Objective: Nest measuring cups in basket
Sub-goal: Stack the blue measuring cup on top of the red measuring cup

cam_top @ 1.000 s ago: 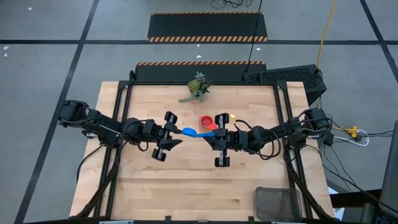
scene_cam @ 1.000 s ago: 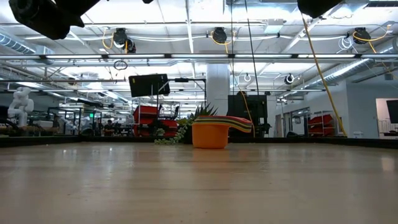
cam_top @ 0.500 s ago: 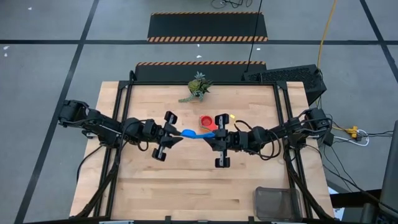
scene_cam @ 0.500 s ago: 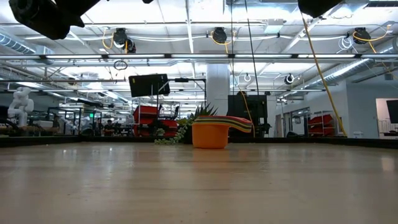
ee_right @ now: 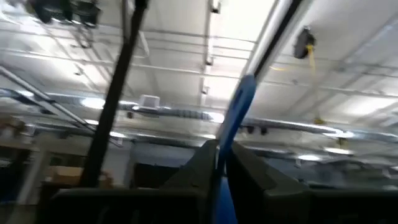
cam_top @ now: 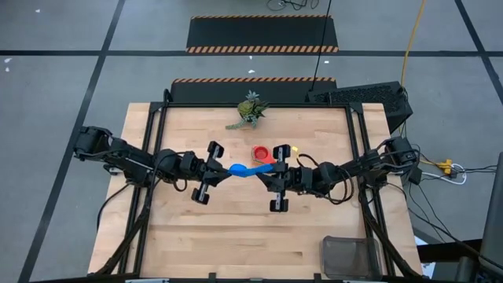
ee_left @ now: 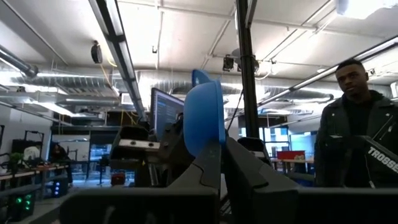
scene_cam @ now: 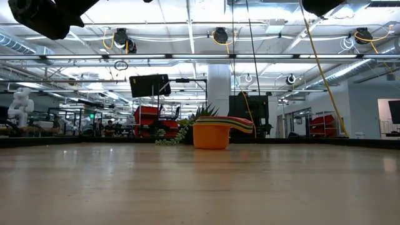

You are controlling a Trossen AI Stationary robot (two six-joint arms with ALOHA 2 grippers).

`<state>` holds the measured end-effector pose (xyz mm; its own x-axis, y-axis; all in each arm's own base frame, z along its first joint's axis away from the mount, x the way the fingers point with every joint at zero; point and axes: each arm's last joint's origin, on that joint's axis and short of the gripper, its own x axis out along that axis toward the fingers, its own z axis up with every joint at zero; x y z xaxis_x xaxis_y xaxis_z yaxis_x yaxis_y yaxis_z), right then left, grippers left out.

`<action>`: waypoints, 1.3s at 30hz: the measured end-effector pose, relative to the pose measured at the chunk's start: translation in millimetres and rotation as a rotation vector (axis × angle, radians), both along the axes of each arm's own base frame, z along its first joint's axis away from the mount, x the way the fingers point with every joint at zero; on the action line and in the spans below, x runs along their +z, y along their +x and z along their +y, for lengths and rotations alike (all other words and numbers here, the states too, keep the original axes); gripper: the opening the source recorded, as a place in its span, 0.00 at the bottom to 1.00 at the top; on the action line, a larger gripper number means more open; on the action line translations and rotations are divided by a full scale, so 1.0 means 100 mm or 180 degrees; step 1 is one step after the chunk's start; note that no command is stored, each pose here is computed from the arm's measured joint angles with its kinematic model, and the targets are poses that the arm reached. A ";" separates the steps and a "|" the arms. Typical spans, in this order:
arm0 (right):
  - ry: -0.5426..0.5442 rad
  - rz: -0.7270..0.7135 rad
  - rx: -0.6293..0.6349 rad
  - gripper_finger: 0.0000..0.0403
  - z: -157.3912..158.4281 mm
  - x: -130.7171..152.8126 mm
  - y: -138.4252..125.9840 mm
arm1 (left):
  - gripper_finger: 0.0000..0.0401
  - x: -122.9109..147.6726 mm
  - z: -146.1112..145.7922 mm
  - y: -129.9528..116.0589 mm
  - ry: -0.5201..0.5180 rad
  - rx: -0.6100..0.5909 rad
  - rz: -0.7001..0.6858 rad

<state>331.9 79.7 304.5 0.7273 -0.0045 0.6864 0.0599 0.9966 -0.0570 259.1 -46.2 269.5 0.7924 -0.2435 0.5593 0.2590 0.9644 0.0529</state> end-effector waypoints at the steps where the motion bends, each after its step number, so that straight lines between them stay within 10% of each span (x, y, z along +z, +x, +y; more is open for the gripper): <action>1: 0.0045 0.0035 -0.0085 0.11 0.02 -0.01 0.00 | 0.01 0.00 0.00 -0.02 -0.0012 -0.0010 0.0006; 13: -0.0132 0.1045 -0.1290 0.43 0.34 -0.09 -0.07 | 0.00 -0.07 0.29 -0.55 -0.0599 -0.0177 0.0183; 25: -0.2348 0.2251 -0.1958 0.41 0.74 -0.39 -0.15 | 0.01 -0.21 0.37 -0.61 -0.0849 -0.0712 0.0959; 39: -0.4138 0.2697 -0.3057 0.52 0.88 -0.43 -0.30 | 0.01 -0.37 0.29 -0.55 -0.1167 -0.0890 0.1602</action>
<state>302.1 168.1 261.4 0.9091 -0.4080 0.0842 0.0658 -0.0588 -0.9961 204.0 -17.6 232.6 0.9125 -0.3421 0.2245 0.4086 0.7902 -0.4568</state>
